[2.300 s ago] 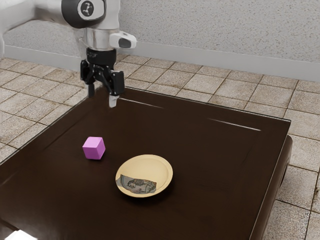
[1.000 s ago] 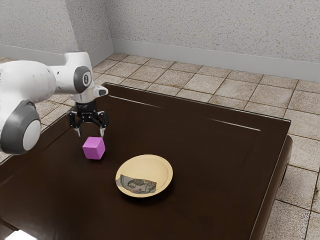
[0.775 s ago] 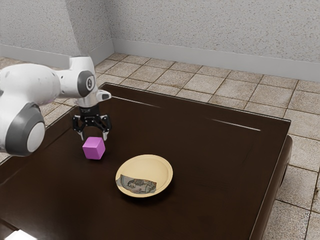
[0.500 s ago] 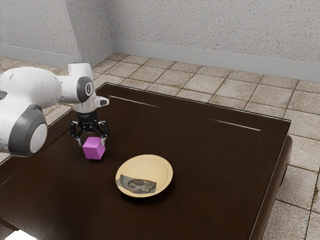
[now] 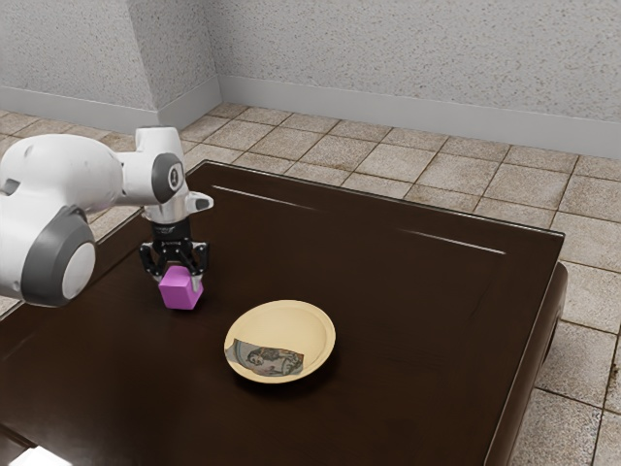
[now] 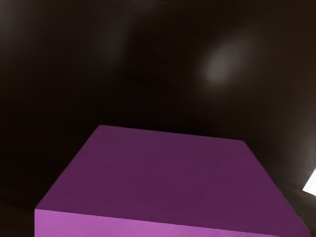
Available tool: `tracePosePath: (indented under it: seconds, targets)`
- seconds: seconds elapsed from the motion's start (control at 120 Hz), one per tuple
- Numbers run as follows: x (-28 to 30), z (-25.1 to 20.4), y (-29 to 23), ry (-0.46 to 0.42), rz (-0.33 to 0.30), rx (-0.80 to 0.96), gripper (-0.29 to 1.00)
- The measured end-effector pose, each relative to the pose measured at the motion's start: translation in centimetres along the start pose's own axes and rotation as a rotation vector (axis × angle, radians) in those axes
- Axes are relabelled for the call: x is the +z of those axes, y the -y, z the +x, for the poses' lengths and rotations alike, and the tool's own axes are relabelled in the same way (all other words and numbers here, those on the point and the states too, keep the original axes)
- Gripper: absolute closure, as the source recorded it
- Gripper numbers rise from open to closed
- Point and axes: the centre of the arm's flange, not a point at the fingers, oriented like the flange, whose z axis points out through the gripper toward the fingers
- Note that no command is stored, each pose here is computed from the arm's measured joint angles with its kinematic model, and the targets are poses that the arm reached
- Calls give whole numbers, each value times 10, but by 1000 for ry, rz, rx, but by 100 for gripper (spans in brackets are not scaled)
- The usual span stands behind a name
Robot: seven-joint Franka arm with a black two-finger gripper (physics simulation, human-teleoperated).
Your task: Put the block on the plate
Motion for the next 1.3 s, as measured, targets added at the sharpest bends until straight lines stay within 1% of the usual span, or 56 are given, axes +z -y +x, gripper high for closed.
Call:
tracePosePath:
  seconds: [0.067,0.15,0.275,0.383,0.45,0.567,0.667,0.767,0.917,1.042,1.158,1.3]
  targets:
    - [-4,-1,0,-5,1,2,30]
    - [-30,-6,0,-38,-9,9,33]
    - [-73,-19,1,-87,-22,22,34]
    - [-90,-28,-6,-98,-25,41,34]
    - [-96,-34,-27,-102,-21,75,34]
    - [-104,-51,-81,-110,-11,158,35]
    - [-109,-73,-134,-114,-1,244,35]
    - [-118,-100,-178,-119,-9,326,35]
    - [-119,-139,-222,-104,-20,424,35]
    - [-105,-160,-212,-65,-21,432,35]
    - [-77,-166,-206,-25,-10,429,35]
    - [-54,-171,-205,-2,-3,430,34]
